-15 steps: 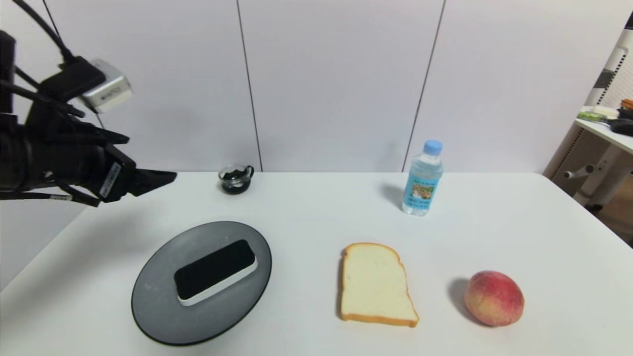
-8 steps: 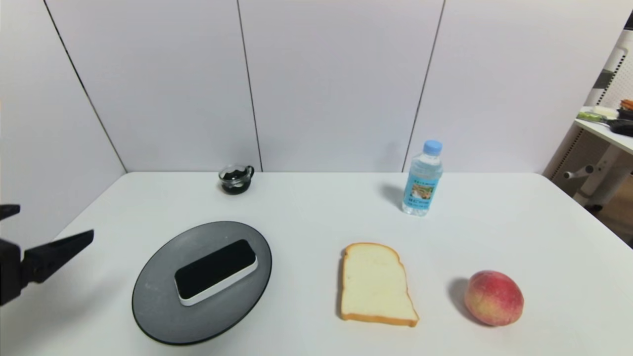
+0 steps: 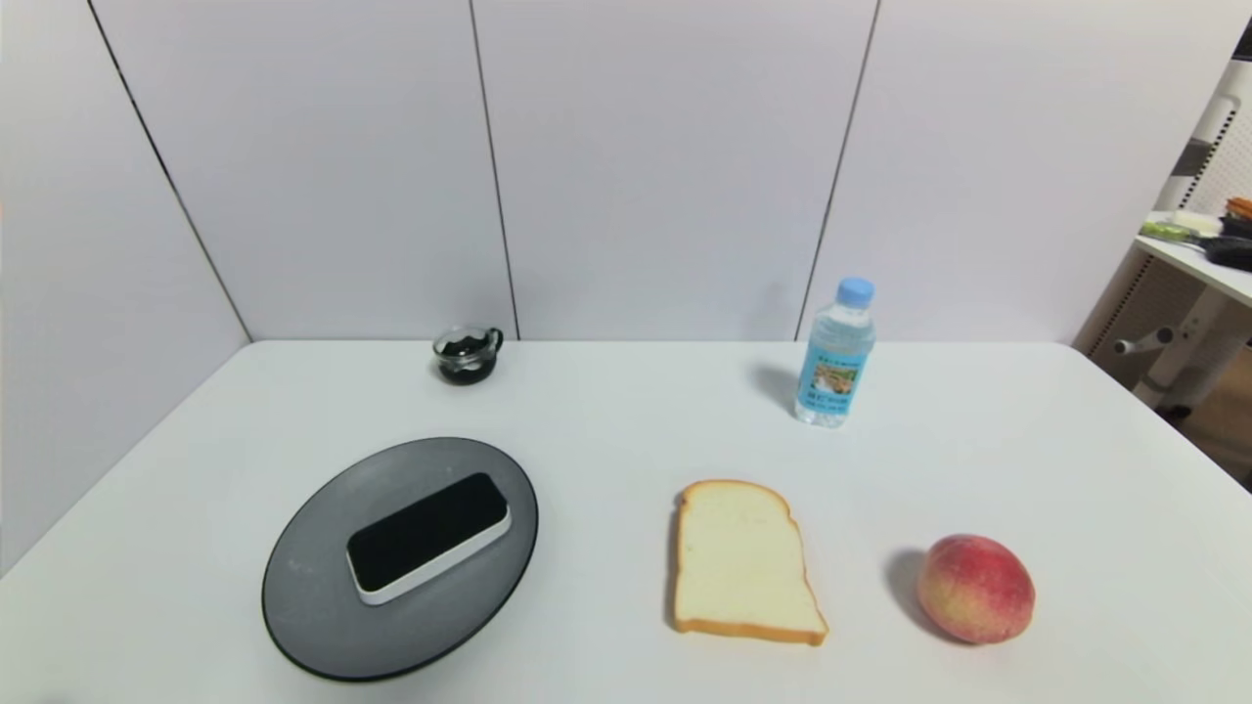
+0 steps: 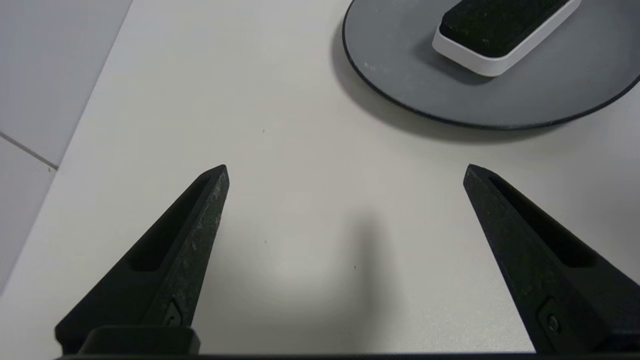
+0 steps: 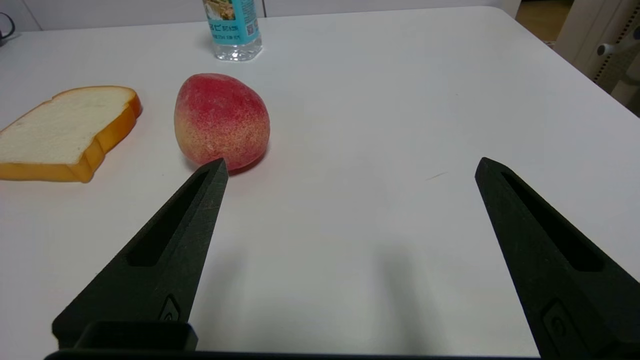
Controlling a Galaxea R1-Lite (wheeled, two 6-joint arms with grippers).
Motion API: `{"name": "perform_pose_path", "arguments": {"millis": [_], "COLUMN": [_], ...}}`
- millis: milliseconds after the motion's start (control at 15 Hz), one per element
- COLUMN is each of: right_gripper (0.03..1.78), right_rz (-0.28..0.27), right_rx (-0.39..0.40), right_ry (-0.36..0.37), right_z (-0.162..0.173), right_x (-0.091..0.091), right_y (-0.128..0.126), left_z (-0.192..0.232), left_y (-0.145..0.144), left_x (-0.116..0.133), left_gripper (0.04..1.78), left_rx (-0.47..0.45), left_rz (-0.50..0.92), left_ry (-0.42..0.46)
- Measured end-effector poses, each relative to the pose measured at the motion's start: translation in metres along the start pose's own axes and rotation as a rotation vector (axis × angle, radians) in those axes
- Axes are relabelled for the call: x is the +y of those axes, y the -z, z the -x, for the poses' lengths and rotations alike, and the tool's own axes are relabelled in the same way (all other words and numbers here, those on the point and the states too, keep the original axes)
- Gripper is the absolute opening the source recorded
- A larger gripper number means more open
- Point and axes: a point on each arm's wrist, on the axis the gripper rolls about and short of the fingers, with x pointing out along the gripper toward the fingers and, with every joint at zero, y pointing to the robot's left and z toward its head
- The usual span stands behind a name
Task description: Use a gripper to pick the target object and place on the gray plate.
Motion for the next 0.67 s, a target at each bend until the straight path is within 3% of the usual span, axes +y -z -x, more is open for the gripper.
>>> {"name": "perform_pose_path", "arguments": {"millis": [200,400,667], "right_gripper": [1.71,1.71,1.71], "right_rz": [0.0,0.0,0.0], "right_rx": [0.0,0.0,0.0], "right_ry": [0.0,0.0,0.0], "right_z": [0.0,0.0,0.0], "right_x": [0.0,0.0,0.0], "right_y": [0.0,0.0,0.0], "left_z": [0.001,0.006,0.009], "left_y": [0.025,0.033,0.036], "left_x": [-0.004,-0.006,-0.006], "left_gripper": [1.69,1.69,1.69], "left_rx": [-0.09,-0.179,-0.23], "left_rz": [0.008,0.037,0.116], "left_ry": [0.015,0.005,-0.01]}}
